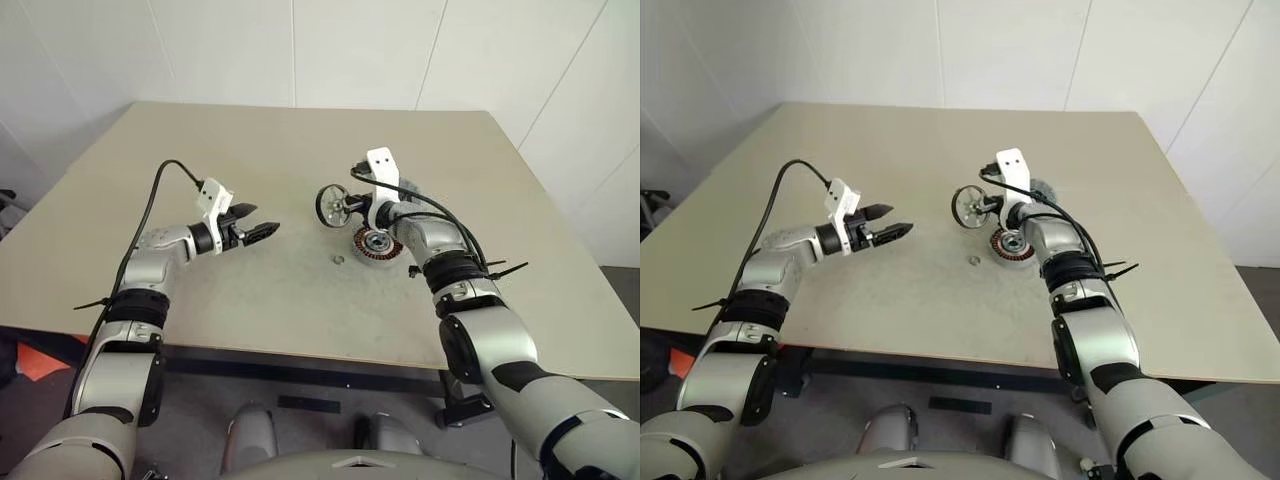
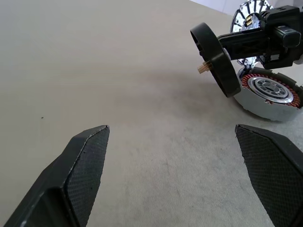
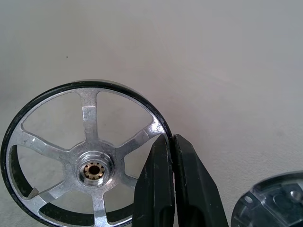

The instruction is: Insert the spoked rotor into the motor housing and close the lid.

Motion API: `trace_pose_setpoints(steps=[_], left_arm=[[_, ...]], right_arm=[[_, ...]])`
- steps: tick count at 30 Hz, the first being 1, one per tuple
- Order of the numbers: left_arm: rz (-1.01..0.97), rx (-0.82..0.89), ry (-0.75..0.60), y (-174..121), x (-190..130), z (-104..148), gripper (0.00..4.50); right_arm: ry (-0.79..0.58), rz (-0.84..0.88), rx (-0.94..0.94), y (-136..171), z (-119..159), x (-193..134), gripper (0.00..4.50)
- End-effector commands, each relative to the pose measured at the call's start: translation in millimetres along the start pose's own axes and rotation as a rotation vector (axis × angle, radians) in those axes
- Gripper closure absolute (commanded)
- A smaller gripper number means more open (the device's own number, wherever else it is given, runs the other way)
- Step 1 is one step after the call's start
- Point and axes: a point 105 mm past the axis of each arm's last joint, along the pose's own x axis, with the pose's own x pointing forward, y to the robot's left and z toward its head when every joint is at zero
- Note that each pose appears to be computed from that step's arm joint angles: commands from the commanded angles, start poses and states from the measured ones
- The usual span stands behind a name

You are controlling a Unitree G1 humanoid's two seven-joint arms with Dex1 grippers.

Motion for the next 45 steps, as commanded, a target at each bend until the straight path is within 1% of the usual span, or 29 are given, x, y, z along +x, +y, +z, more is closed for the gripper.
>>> trace_pose_setpoints(steps=[1, 5, 10, 13, 18, 19, 24, 27, 30, 32, 36, 39, 42, 45], left_arm=[[0.007, 0.039, -0.045, 1, -3, 16, 0.0], [0.009, 0.037, -0.045, 1, -3, 16, 0.0], [0.007, 0.038, -0.045, 0, -2, 16, 0.0], [0.008, 0.04, -0.045, 0, -1, 17, 0.0], [0.012, 0.041, -0.04, 1, -2, 15, 0.0], [0.012, 0.041, -0.039, 1, -2, 14, 0.0], [0.008, 0.039, -0.038, -1, -1, 13, 0.0], [0.004, 0.037, -0.037, -1, -1, 13, 0.0], [-0.004, 0.035, -0.036, -3, 1, 13, 0.0], [-0.01, 0.033, -0.035, -4, 2, 13, 0.0], [-0.031, 0.029, -0.027, -8, 7, 11, 0.0], [-0.045, 0.03, -0.024, -10, 11, 12, 0.0], [-0.053, 0.03, -0.02, -11, 12, 12, 0.0], [-0.061, 0.03, -0.016, -12, 14, 11, 0.0]], right_arm=[[-0.084, 0.028, -0.055, 10, 29, 2, 4.48], [-0.08, 0.028, -0.066, 15, 27, 6, 4.48], [-0.049, 0.036, -0.081, 24, 17, 15, 4.48], [-0.034, 0.005, -0.102, 20, 12, 17, 3.84], [-0.079, -0.025, -0.135, 16, 24, 16, 2.06], [-0.093, -0.02, -0.136, 15, 29, 15, 1.78], [-0.178, 0.048, -0.169, 21, 55, 2, 1.78], [-0.258, 0.128, -0.2, 33, 73, -17, 1.78], [-0.29, 0.212, -0.242, 47, 75, -38, 1.78], [-0.267, 0.25, -0.277, 55, 63, -47, 1.78], [-0.146, 0.31, -0.279, 72, 16, -53, 1.78], [-0.074, 0.33, -0.298, 83, -11, -53, 1.78], [-0.037, 0.353, -0.296, 91, -24, -54, 1.78], [-0.004, 0.352, -0.305, 92, -34, -54, 1.78]])
